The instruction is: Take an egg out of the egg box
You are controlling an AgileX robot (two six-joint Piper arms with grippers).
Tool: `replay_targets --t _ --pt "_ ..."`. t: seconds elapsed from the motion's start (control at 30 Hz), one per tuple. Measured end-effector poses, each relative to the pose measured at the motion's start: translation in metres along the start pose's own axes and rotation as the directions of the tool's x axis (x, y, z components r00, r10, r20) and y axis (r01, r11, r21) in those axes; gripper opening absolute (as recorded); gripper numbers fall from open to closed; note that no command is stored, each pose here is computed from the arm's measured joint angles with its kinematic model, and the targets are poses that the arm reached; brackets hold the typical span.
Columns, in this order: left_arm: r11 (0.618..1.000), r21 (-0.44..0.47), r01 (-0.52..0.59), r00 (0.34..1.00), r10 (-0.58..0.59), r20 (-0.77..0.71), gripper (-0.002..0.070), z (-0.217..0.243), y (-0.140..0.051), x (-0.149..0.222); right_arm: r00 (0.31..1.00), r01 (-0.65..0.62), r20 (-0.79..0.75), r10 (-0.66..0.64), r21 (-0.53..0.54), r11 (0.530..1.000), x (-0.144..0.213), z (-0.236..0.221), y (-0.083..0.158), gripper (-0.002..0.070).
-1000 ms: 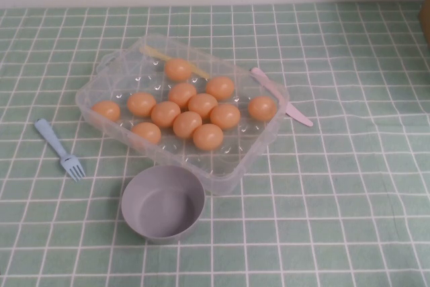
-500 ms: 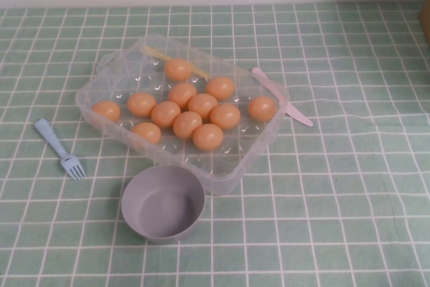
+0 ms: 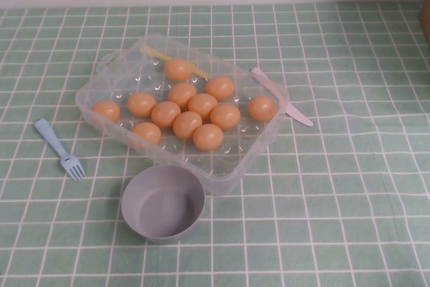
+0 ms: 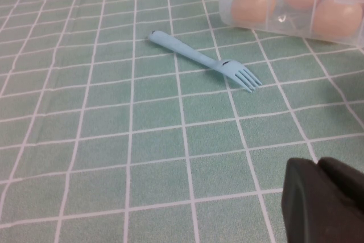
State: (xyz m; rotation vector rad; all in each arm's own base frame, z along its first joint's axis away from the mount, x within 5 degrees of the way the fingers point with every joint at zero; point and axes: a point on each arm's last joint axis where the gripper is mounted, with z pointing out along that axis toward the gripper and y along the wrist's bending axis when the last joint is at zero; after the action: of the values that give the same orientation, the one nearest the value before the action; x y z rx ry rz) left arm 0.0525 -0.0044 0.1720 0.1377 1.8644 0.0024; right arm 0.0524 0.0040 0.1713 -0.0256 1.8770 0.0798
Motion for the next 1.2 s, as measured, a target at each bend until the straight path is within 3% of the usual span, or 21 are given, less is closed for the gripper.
replay_targets --t 0.33,0.43,0.5,0.6,0.67,0.73,1.0,1.2 --pt "1.0 0.004 0.018 1.0 -0.018 0.008 -0.0004 0.0 0.0 -0.001 1.0 0.0 0.0 0.0 0.0 1.0 0.0 0.0 0.0 -0.0018" --pt "0.989 0.037 0.14 0.987 -0.142 0.069 -0.0004 0.0 -0.002 -0.007 1.0 0.0 0.0 0.0 0.0 1.0 0.0 0.0 0.0 -0.0018" --pt "0.952 0.081 0.296 0.944 -0.304 0.128 -0.0004 -0.001 -0.004 -0.013 1.0 0.0 0.0 0.0 0.0 1.0 0.0 0.0 0.0 -0.0018" --pt "0.845 0.155 0.512 0.823 -0.534 0.192 -0.0004 -0.003 -0.003 -0.022 1.0 0.0 0.0 0.0 0.0 1.0 0.0 0.0 0.0 -0.0018" --pt "0.791 0.184 0.584 0.76 -0.612 0.22 -0.0004 -0.004 -0.001 -0.026 1.0 0.0 0.0 0.0 0.0 1.0 0.0 0.0 0.0 -0.0018" --pt "0.762 0.199 0.617 0.721 -0.648 0.244 -0.0004 -0.005 0.001 -0.029 1.0 0.0 0.0 0.0 0.0 1.0 0.0 0.0 0.0 -0.0018" --pt "0.736 0.211 0.643 0.689 -0.676 0.262 -0.0004 -0.005 0.002 -0.031 1.0 0.0 0.002 0.0 0.0 1.0 0.0 0.0 0.0 -0.0018" --pt "0.75 0.213 0.627 0.723 -0.661 0.201 -0.0004 -0.008 -0.002 -0.04 1.0 0.0 0.005 0.0 0.0 1.0 0.0 0.0 0.0 -0.0018"
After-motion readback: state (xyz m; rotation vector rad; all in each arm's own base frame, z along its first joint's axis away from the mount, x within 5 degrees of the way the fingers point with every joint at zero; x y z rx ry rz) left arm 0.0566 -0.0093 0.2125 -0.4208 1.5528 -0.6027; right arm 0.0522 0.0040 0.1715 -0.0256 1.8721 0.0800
